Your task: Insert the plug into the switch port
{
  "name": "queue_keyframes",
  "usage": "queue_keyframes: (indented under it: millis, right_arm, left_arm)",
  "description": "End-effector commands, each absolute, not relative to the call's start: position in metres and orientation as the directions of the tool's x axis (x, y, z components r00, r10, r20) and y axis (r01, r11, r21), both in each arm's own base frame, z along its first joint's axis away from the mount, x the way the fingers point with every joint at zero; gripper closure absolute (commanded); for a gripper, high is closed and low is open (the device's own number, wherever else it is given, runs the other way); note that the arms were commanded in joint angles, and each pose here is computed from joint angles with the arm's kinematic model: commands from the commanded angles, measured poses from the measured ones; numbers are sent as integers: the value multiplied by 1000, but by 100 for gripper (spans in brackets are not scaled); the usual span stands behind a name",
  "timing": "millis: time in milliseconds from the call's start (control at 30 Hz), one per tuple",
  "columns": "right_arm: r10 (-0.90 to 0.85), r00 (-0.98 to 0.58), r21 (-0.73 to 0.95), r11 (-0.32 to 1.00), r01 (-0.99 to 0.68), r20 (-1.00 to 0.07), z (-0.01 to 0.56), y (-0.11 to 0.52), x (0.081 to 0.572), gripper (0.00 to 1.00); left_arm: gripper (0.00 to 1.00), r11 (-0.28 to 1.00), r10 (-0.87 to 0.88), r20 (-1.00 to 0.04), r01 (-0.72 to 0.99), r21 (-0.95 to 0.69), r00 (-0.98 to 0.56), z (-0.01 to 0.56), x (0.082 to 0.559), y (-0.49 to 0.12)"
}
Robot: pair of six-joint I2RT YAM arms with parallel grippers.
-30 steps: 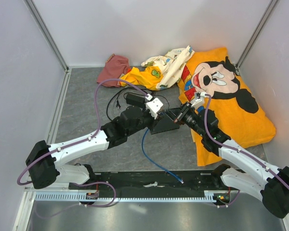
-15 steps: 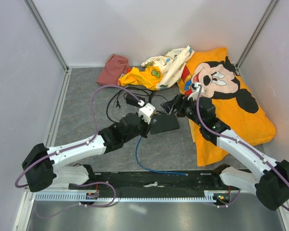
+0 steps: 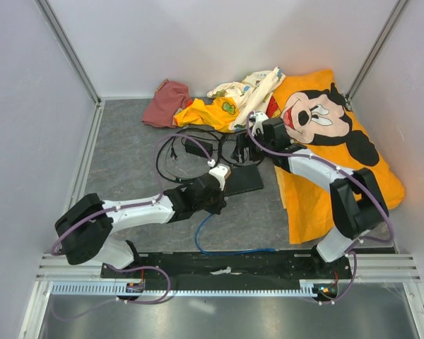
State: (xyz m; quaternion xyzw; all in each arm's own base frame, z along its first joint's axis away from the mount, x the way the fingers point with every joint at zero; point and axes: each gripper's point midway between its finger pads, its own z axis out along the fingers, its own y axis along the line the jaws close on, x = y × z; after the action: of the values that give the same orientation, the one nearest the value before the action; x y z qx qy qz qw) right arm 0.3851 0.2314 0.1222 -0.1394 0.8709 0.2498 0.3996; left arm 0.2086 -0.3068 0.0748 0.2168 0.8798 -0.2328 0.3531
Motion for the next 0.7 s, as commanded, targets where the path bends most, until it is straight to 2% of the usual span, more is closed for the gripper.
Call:
queue_keyframes:
  millis: [0,267,400,667]
  right_arm:
    - [-136,-632,297,795,-529,-763,113,240,398,7]
    - [-169,-686,316,793,-521,-708,76,241,399,7]
    - [-168,-714,333,796,-505,-680,60,237,398,7]
    - [-163,-825,414,802,-429,-541,44,225,348,7]
  left_arm:
    - [99,794,168,-652,494,-354,-739,66,203,-327]
    - [99,852,203,-583,435,-290,-787,31,210,-326]
    - [98,899,171,-590,370,-234,-789,24,222,-317]
    - [99,953,141,-622,277,-127,-770,20,249,-291]
